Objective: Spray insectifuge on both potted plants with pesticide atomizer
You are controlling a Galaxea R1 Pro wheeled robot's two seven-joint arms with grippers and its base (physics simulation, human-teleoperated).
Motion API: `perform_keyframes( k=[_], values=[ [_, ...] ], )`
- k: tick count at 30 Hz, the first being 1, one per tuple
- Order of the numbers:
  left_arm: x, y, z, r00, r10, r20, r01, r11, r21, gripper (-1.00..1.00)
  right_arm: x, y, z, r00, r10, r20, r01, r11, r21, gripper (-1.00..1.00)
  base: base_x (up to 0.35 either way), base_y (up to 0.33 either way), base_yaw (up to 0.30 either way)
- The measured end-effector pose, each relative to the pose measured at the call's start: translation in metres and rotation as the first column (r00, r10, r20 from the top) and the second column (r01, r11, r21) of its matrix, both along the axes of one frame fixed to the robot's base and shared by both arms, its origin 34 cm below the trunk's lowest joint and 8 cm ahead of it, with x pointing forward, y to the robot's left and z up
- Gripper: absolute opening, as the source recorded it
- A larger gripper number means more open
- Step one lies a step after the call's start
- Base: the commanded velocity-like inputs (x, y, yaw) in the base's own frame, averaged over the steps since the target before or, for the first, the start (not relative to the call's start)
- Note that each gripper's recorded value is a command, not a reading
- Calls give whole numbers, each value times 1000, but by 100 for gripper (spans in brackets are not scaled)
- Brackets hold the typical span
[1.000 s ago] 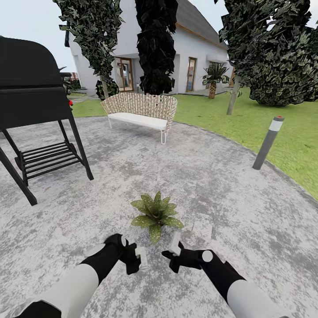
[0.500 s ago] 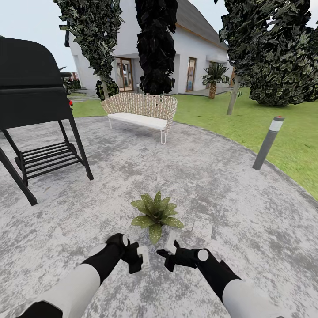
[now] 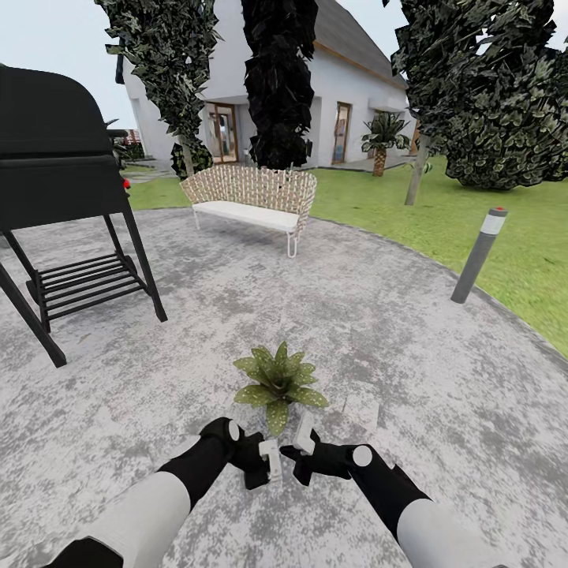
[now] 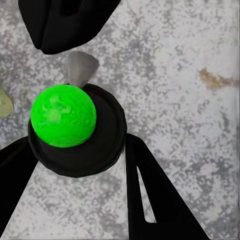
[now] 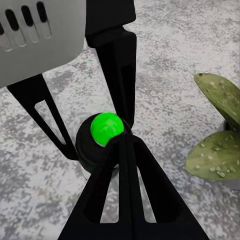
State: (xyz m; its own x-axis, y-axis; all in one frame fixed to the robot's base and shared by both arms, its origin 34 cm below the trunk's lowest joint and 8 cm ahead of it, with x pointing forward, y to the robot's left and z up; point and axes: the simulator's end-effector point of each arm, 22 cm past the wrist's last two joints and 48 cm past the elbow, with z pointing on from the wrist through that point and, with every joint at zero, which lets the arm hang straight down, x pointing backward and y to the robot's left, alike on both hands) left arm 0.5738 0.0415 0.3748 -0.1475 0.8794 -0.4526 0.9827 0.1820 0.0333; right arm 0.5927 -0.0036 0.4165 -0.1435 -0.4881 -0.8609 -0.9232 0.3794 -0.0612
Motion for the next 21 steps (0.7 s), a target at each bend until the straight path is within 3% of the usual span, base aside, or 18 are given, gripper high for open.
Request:
perform_keyframes(
  k=[4, 15, 17, 21],
  values=[
    [0, -6, 3, 1000, 16, -10, -16, 999, -32, -100, 0, 0, 0, 1000, 0, 0, 0, 1000, 0, -100, 0, 0, 0],
    [1, 0, 2, 1000, 23, -11, -23, 999, -30, -100, 0, 0, 0, 1000, 0, 0, 0, 1000, 0, -100, 0, 0, 0],
    [2, 10, -1, 1000, 25, -9, -25, 1000, -12, -100, 0, 0, 0, 1000, 0, 0, 0, 1000, 0, -100, 0, 0, 0],
    [8, 64, -13, 998, 62, -5, -61, 997, 56, -100, -1, 0, -1, 1000, 2, 0, -2, 1000, -2, -100, 0, 0, 0]
  ],
)
